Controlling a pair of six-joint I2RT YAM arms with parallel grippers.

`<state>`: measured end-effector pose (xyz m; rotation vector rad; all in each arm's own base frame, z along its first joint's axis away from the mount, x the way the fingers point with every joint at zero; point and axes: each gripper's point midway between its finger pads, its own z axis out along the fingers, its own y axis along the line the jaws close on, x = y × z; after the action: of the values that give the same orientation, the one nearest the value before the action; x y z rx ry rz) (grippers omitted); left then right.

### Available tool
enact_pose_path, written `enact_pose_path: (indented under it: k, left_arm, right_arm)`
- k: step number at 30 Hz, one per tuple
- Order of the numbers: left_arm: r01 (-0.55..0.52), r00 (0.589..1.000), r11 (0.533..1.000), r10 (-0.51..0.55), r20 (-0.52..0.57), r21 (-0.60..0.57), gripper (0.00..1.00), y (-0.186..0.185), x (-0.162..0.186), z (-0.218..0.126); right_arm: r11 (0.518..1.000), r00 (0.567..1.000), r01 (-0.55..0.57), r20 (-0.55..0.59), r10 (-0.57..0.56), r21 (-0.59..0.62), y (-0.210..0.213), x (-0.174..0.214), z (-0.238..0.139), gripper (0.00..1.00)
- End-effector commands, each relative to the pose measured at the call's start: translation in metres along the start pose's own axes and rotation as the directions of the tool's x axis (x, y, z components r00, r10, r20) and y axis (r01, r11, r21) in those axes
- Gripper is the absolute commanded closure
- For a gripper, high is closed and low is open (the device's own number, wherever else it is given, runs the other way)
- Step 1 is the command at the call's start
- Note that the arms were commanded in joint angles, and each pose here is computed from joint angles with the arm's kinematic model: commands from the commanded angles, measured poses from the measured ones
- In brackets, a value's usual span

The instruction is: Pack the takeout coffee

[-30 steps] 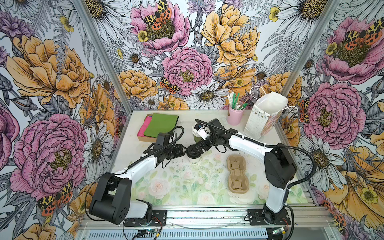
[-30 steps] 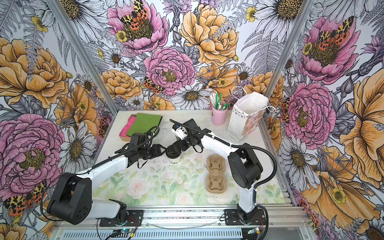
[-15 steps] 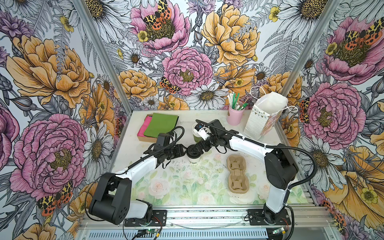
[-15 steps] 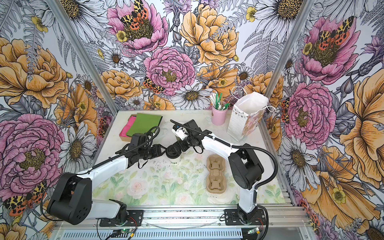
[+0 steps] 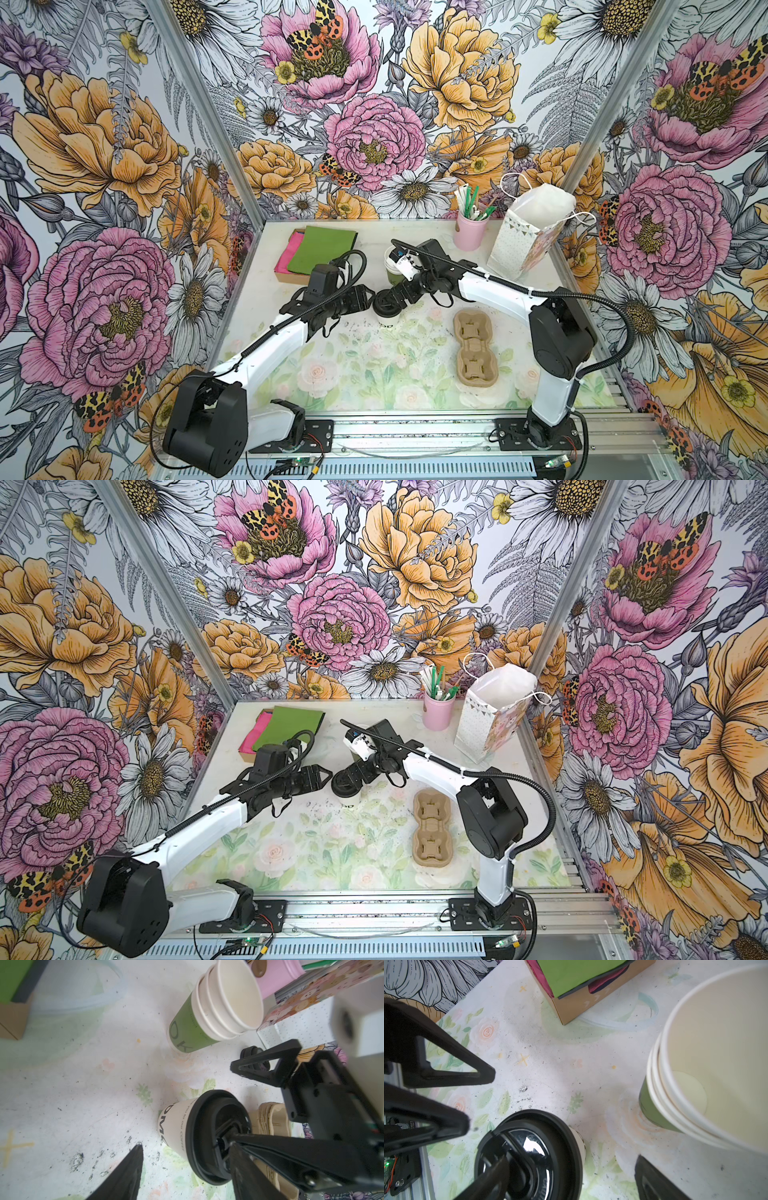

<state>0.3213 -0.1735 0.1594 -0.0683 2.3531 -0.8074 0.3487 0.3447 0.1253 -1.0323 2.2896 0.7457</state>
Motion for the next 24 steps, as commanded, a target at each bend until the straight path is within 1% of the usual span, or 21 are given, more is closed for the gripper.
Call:
enact_pose_path:
  k: [1,5,10,12,16,24]
  left_arm:
    - [-0.049,0.996,0.999,0.047,0.081,0.022,0.32,-0.017,-0.024,-0.012]
    - [-0.070,0.995,0.997,0.067,0.077,0.045,0.31,-0.022,-0.023,-0.014]
    - [-0.082,0.992,0.995,0.077,0.104,0.050,0.28,-0.022,-0.023,-0.019]
    - [-0.086,0.990,0.995,0.079,0.121,0.054,0.27,-0.023,-0.025,-0.022]
    - [-0.088,0.987,0.994,0.079,0.140,0.059,0.25,-0.024,-0.027,-0.024]
    - [-0.100,0.981,0.993,0.089,0.172,0.055,0.22,-0.026,-0.033,-0.032]
  right_arm:
    - [0.994,0.947,-0.036,-0.315,0.068,0.106,-0.020,0.096,0.018,0.05]
    - [0.994,0.957,-0.031,-0.285,0.060,0.107,-0.019,0.082,0.014,0.05]
    - [0.993,0.972,-0.022,-0.231,0.048,0.115,-0.018,0.058,0.007,0.03]
    - [0.992,0.979,-0.021,-0.199,0.045,0.121,-0.017,0.045,0.002,0.00]
    - [0.994,0.992,-0.017,-0.124,0.030,0.107,-0.010,0.017,-0.011,0.01]
    - [0.991,1.000,0.005,0.009,-0.006,0.135,-0.004,-0.028,-0.039,0.01]
